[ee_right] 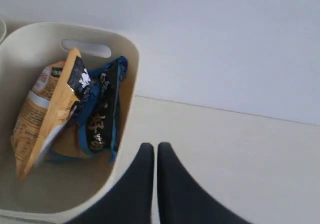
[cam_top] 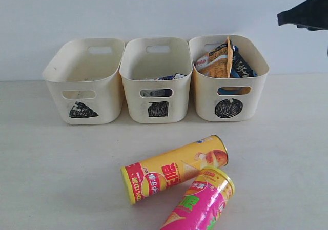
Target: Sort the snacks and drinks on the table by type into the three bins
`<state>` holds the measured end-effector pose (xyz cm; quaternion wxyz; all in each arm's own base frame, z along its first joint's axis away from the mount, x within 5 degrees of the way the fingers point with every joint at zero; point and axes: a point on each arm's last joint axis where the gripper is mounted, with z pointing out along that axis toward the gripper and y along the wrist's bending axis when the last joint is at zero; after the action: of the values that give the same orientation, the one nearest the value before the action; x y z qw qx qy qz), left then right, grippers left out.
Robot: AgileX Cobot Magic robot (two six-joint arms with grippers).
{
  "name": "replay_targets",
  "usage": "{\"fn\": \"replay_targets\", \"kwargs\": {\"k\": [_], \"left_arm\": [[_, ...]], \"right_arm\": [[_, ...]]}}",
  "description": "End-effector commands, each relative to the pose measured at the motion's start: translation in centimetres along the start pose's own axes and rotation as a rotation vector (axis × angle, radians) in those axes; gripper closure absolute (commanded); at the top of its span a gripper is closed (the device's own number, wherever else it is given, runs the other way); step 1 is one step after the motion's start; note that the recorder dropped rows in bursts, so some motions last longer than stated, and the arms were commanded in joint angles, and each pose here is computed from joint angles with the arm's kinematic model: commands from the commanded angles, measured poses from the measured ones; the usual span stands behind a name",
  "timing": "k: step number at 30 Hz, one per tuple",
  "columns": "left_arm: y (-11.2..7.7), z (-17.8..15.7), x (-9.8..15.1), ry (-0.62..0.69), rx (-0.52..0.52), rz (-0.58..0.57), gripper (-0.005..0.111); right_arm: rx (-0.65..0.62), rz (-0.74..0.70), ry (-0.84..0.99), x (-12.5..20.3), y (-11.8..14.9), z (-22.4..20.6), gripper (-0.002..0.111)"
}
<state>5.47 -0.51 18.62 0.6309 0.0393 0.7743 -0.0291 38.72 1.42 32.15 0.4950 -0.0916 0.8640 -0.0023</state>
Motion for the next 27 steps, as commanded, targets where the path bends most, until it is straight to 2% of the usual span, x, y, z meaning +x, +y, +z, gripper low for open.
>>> {"fn": "replay_targets", "kwargs": {"k": [1,15,27], "left_arm": [[0.0,-0.1,-0.2,-0.014,0.000,-0.016,0.102],[0.0,-0.1,-0.2,-0.014,0.000,-0.016,0.102],[0.0,-0.1,-0.2,-0.014,0.000,-0.016,0.102]], "right_arm": [[0.026,-0.011,-0.001,0.5,-0.8,-2.2,0.108],[0.035,0.003,-0.025,3.4,0.1,-8.9,0.108],[0.041,0.032,-0.100,7.5,1.5,-15.8,0.108]]}}
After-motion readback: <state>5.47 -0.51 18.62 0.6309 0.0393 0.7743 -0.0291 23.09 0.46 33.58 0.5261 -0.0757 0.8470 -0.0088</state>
